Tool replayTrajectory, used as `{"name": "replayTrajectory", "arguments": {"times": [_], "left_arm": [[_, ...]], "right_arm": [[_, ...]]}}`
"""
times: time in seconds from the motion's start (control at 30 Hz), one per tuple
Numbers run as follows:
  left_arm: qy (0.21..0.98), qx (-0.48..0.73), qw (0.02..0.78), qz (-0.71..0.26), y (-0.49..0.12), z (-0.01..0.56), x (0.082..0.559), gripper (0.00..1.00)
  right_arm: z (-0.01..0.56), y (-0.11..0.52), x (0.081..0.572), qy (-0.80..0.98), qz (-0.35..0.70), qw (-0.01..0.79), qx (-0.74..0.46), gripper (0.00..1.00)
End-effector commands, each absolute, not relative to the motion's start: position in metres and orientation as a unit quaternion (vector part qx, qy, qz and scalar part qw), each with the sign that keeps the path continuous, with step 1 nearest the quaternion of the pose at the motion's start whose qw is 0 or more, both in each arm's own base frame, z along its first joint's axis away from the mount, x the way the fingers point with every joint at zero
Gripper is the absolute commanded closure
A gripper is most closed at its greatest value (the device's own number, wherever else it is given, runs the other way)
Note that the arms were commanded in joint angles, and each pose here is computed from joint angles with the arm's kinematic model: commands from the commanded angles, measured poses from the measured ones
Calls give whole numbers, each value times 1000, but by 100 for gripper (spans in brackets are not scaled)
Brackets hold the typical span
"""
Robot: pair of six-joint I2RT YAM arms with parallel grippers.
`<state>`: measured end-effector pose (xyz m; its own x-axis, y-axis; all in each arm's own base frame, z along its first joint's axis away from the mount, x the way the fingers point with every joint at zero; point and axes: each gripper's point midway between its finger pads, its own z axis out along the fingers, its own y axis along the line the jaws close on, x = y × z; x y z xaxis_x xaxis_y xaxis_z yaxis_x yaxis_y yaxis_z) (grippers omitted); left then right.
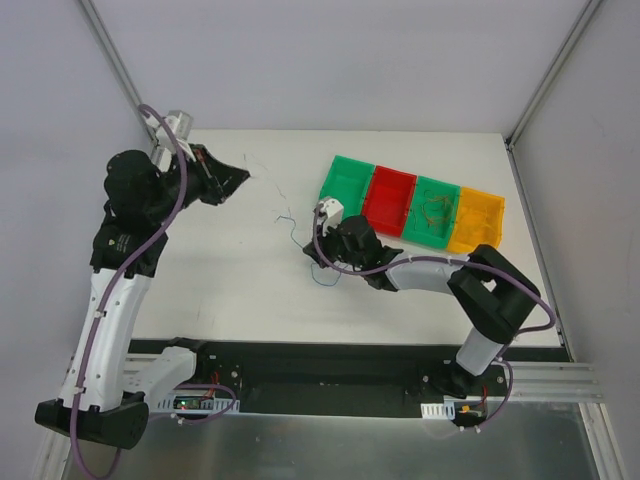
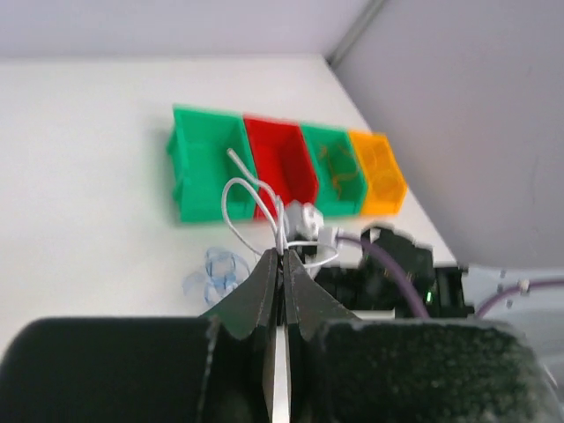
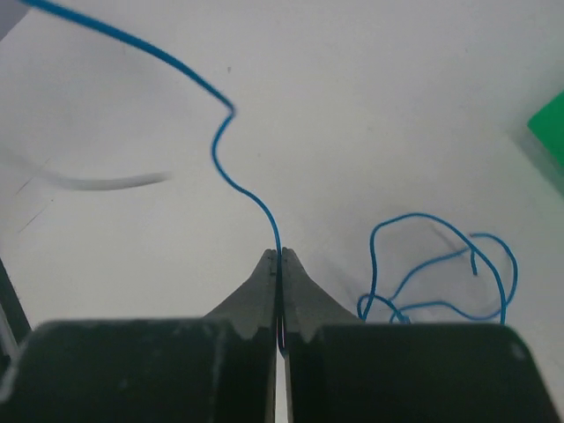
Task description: Untangle the cables
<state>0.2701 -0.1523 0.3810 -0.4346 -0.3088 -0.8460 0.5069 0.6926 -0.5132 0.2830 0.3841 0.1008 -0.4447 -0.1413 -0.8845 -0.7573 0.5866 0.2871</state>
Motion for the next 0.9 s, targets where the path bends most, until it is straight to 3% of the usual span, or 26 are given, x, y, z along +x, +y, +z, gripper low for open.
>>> {"name": "replayTrajectory", "arguments": {"times": [0.0,0.27,0.87], "left_arm": [[679,31,641,-356,-131,472,280,100],[660,-18,654,-369,-128,494,307,100],[750,30,498,-434,-260,353,416,100]], "right_arm": [[101,355,287,806,315,453,-212,100],[86,307,296,847,228,456,-149,100],[114,261,263,798,282,525,-88,100]]}}
